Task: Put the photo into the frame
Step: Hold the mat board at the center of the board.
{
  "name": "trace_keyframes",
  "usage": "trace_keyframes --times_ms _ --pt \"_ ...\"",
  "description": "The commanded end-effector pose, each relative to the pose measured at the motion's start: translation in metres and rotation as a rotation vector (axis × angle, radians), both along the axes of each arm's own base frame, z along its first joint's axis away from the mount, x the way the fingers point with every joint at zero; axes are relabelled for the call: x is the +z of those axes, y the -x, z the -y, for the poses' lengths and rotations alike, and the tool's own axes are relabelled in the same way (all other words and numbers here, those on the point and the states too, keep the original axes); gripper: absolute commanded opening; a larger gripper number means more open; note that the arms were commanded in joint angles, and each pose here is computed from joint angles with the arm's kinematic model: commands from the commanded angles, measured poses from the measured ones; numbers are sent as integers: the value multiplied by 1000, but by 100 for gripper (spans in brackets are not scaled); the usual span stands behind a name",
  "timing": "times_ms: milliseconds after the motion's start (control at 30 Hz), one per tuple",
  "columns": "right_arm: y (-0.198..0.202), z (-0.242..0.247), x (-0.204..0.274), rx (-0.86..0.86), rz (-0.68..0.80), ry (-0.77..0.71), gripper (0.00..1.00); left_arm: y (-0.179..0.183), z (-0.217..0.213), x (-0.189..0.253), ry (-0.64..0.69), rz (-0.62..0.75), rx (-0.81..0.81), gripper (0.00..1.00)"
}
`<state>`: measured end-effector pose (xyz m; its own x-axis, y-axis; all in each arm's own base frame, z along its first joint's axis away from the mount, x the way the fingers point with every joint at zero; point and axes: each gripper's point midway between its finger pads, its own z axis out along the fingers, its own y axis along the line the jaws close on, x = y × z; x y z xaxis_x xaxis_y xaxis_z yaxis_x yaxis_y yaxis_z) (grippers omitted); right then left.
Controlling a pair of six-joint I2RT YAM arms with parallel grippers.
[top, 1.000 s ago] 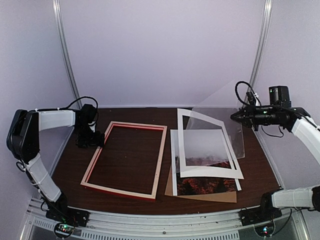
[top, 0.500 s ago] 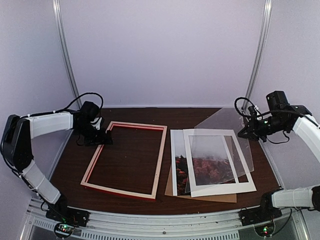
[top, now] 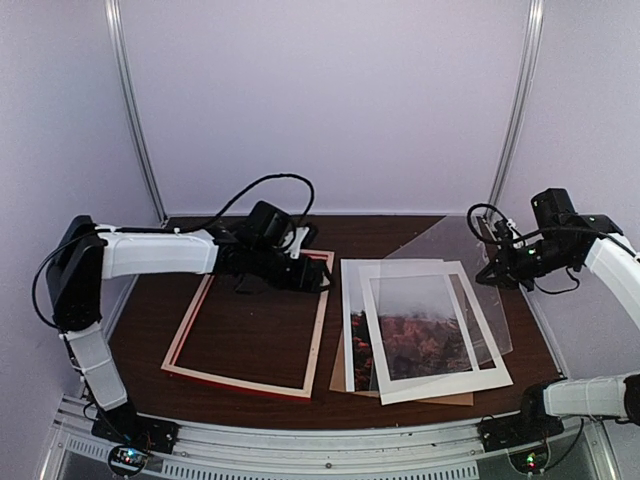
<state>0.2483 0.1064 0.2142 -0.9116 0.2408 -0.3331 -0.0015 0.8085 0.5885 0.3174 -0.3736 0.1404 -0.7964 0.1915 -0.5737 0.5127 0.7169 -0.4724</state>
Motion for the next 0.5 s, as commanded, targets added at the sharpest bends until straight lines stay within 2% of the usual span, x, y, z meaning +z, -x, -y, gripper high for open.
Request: trace_keyframes --times_ms 0,200,467 --pt "-1 -3 3 15 38 -8 0 8 83 16 171 1 -126 84" --pt "1 -1 -1 2 39 -8 0 32 153 -5 211 -51 -243 82" --pt "3 0 2 -9 54 -5 0 38 179 -56 215 -156 -245 80"
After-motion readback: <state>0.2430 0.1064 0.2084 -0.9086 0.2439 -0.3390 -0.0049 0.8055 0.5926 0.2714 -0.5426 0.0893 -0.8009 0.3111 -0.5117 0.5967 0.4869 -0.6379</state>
